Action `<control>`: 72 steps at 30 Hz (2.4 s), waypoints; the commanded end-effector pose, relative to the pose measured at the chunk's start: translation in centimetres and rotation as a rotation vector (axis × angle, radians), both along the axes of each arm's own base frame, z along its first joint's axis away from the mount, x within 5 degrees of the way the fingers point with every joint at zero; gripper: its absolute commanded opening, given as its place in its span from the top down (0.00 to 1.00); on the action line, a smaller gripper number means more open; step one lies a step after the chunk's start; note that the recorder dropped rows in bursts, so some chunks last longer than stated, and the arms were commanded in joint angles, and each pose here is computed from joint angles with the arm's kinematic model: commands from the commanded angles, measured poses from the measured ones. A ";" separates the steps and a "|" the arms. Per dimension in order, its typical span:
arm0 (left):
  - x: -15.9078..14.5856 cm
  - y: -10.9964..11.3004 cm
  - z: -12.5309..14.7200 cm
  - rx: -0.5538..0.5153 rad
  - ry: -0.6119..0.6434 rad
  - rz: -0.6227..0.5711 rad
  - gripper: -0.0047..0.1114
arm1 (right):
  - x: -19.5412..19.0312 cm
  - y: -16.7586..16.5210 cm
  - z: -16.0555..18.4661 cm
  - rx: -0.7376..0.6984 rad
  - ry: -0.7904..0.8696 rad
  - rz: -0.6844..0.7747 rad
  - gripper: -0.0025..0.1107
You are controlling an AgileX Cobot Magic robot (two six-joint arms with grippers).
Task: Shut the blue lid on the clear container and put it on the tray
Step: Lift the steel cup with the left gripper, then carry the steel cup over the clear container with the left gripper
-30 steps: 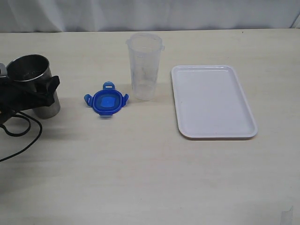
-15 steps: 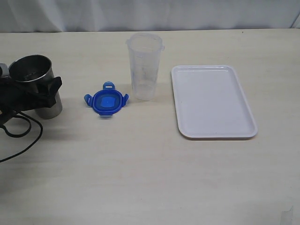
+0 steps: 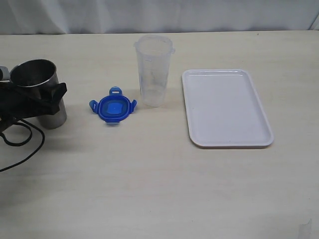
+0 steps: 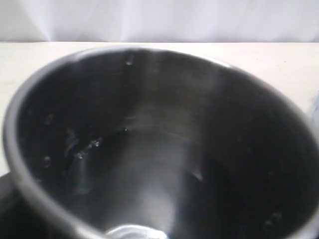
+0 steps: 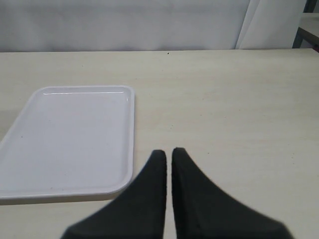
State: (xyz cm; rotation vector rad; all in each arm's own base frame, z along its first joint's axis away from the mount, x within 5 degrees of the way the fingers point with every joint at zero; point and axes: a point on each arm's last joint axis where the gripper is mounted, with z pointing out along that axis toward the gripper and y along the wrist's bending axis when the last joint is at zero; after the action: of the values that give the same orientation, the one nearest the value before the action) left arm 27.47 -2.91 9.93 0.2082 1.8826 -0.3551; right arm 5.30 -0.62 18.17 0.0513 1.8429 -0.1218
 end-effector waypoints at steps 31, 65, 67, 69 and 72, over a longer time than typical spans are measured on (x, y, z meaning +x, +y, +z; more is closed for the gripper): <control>-0.3 -1.4 6.1 -0.096 -0.234 -0.154 0.96 | 0.0 0.0 0.0 -0.007 -0.012 0.000 0.94; 12.2 -14.2 16.6 -0.030 -0.288 -0.275 0.96 | 0.0 0.0 0.0 -0.007 -0.012 0.000 0.94; 12.6 -14.8 16.2 -0.031 -0.286 -0.286 0.96 | 0.0 0.0 0.0 -0.007 -0.012 0.000 0.94; 13.0 -15.2 15.8 -0.033 -0.287 -0.292 0.96 | 0.0 0.0 0.0 -0.007 -0.012 0.000 0.94; 13.9 -15.6 14.6 -0.029 -0.272 -0.296 0.96 | 0.0 0.0 0.0 -0.007 -0.012 0.000 0.94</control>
State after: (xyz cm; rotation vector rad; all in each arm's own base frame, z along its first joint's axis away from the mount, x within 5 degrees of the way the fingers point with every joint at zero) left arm 40.77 -17.96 23.92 0.5190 1.6438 -0.4799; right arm 5.30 -0.62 18.17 0.0513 1.8429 -0.1218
